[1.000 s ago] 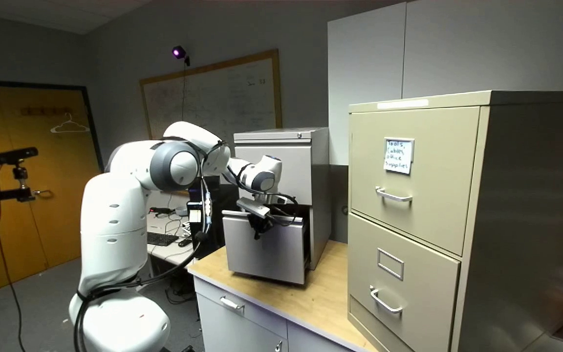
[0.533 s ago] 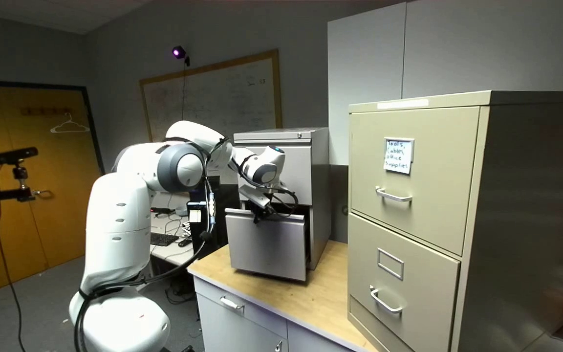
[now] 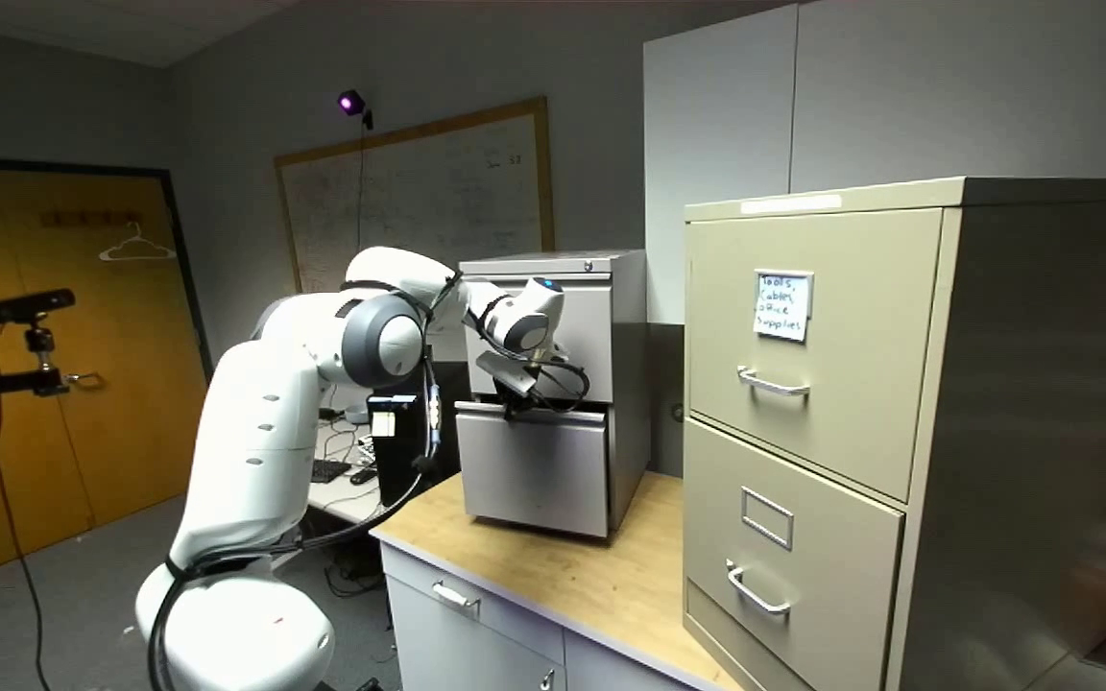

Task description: Close the bottom drawer of the left cabinet

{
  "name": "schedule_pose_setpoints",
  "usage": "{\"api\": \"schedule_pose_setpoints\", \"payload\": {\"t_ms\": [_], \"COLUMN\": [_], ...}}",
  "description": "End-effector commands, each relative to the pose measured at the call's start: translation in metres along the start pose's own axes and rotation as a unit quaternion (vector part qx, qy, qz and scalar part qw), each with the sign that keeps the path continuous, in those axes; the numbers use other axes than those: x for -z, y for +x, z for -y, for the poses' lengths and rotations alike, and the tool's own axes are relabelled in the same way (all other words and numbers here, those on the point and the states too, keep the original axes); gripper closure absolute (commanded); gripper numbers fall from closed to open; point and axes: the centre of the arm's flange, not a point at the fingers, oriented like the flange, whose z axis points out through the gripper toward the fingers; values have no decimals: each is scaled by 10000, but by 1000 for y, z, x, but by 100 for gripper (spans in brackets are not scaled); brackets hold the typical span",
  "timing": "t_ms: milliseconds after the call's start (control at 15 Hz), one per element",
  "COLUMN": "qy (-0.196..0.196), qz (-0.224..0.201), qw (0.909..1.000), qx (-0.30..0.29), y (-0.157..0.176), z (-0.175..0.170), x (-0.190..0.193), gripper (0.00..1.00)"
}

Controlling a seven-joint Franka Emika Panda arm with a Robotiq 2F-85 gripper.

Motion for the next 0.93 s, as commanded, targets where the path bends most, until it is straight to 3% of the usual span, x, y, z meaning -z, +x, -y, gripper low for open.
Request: {"api": "schedule_pose_setpoints", "payload": {"t_ms": [0, 467, 867], "qy": [274, 341, 398], "qz": [-231, -419, -491], "qw": [9993, 9983, 9980], "qx": [105, 220, -55], "y": [49, 82, 86], "z": [20, 34, 38], "x": [-6, -13, -7], "gripper": [100, 100, 100]}}
